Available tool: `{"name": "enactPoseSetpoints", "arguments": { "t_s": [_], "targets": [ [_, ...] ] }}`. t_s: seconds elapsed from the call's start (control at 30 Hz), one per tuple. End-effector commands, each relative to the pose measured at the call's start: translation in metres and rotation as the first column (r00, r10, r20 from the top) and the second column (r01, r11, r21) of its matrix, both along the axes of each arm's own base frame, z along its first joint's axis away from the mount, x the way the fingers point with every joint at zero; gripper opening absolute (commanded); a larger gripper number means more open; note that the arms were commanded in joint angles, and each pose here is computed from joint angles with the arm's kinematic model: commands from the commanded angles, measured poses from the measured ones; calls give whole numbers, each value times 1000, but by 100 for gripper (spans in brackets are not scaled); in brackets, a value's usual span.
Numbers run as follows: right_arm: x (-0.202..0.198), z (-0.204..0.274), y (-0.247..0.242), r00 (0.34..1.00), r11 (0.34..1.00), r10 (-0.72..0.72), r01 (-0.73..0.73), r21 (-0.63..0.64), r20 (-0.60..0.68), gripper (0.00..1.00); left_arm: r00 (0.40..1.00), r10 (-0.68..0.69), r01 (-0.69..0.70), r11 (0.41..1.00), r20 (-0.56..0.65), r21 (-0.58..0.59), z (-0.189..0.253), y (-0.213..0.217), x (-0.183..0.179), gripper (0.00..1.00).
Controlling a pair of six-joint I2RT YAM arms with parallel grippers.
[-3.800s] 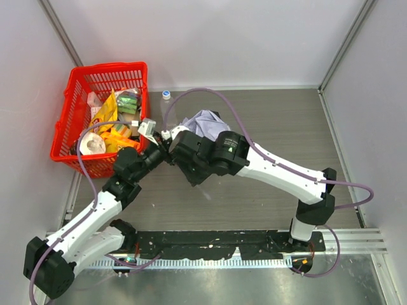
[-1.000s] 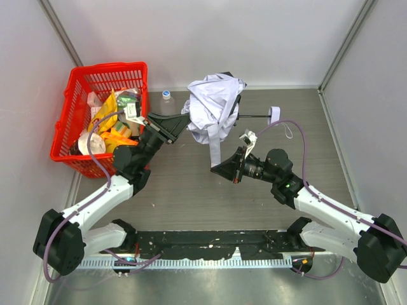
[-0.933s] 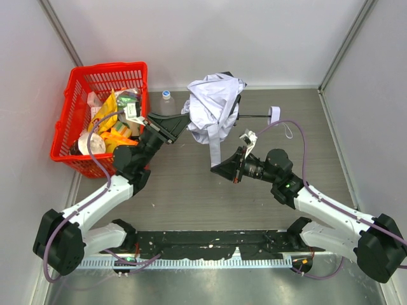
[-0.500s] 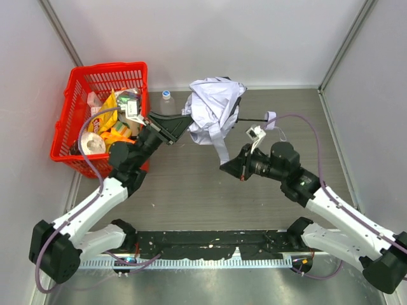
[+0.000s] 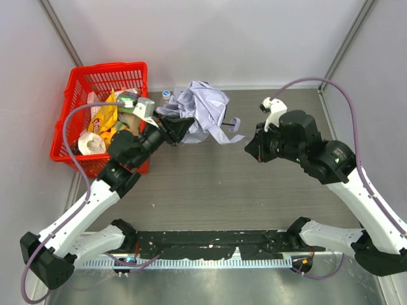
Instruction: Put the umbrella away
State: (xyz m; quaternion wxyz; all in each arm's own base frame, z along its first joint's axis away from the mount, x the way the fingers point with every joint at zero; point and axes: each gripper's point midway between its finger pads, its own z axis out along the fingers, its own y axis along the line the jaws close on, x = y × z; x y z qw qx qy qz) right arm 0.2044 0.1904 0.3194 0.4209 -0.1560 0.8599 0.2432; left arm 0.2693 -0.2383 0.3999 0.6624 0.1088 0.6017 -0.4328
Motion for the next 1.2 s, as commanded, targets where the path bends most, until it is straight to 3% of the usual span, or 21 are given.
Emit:
{"name": "enactPoseSetpoints", "arguments": {
  "t_s": [0.0,0.07,0.1,0.13,0.17,0.43,0.53,0.67,0.73,0.8,0.97,1.1,1.17],
  "targets": [
    [-7,32,22,988,988,140,-135,-75,64,1,990,119,-130,982,81,137,-1,0,22,0],
    [-14,53,41,969,972,215,-199,-126,125,1,987,147,-155,976,61,152,-10,-5,33,0],
    [-23,42,55,959,952,266,-245,-185,97,1,987,157,-162,975,42,151,-13,-7,38,0],
    [-19,54,55,957,952,255,-222,-211,142,1,986,165,-165,975,17,148,-17,-9,42,0],
    [-23,42,67,952,929,287,-250,-271,104,1,986,168,-166,975,-2,144,-20,-11,45,0],
    [-13,59,109,917,898,377,-327,-294,131,1,996,31,-23,996,-87,89,-49,-54,42,0],
    [-38,45,140,801,781,594,-554,-288,71,1,988,-18,22,999,-151,25,-59,-65,40,0],
    [-46,18,159,735,682,678,-638,-358,-16,1,966,-125,101,988,-228,-114,-64,-82,36,0],
    [-42,10,163,727,666,686,-642,-380,-26,1,949,-184,141,974,-255,-179,-62,-92,33,0],
    [-34,6,161,745,670,666,-611,-422,-22,1,931,-246,189,957,-270,-218,-61,-102,28,0],
    [-7,18,143,849,765,524,-434,-476,68,1,919,-293,232,943,-265,-240,-61,-105,18,0],
    [-6,48,133,879,865,450,-384,-322,161,1,922,-322,278,937,-213,-211,-62,-102,5,0],
    [-4,64,125,878,892,448,-426,-155,169,1,924,-344,307,928,-165,-213,-63,-98,-4,0]
  ]
}}
